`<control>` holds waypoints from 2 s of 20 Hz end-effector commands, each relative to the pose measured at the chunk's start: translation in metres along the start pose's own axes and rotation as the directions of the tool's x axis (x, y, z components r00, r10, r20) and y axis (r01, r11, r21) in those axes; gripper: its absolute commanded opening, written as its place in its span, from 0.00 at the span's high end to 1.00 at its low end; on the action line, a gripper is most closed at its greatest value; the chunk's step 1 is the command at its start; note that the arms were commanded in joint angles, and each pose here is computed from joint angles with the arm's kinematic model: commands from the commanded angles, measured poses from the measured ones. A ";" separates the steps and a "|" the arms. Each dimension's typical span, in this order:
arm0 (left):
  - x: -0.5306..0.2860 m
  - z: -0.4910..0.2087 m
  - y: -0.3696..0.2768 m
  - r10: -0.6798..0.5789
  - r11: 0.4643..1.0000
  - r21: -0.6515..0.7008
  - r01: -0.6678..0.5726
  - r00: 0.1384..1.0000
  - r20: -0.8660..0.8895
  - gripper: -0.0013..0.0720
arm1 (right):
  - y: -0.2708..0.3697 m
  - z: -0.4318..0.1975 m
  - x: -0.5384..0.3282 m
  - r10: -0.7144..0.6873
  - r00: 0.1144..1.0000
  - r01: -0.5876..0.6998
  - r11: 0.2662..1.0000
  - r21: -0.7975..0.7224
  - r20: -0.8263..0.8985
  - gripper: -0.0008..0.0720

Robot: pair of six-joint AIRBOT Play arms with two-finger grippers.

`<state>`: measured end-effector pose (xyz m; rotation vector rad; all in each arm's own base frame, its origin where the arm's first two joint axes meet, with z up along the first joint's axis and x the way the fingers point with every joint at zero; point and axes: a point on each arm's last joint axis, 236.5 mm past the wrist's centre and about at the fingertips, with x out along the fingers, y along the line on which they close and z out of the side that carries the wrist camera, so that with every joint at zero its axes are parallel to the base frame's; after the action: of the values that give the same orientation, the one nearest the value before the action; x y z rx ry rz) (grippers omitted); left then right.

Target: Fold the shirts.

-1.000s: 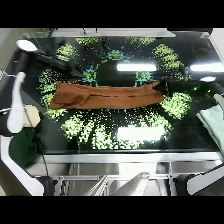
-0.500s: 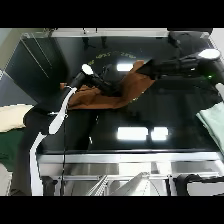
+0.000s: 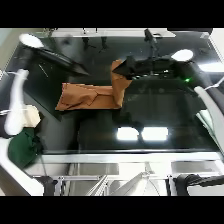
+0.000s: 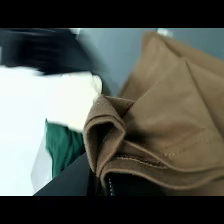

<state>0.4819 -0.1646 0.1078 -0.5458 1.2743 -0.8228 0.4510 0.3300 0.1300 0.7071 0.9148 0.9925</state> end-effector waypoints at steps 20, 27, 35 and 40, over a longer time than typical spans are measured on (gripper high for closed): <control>-0.226 -0.019 0.005 0.200 0.976 -0.025 -0.217 0.838 0.508 0.95 | -0.099 -0.033 0.025 -0.235 0.902 0.254 0.967 0.005 -0.363 0.96; -0.191 -0.016 -0.021 0.153 0.974 0.078 -0.210 0.878 0.454 0.95 | -0.191 -0.062 0.060 -0.273 0.891 0.375 0.893 0.250 -0.363 0.02; -0.192 -0.018 -0.019 0.159 0.971 0.088 -0.221 0.879 0.450 0.95 | -0.145 -0.085 0.141 0.085 0.960 0.028 0.919 0.393 -0.267 0.13; -0.190 -0.021 -0.020 0.156 0.972 0.093 -0.217 0.886 0.437 0.95 | -0.070 -0.044 0.142 0.294 0.949 -0.234 0.901 0.365 -0.116 0.96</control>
<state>0.4444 -0.0241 0.2350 -0.4540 0.8344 -0.5761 0.4675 0.4252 -0.0401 0.9803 1.3033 1.0534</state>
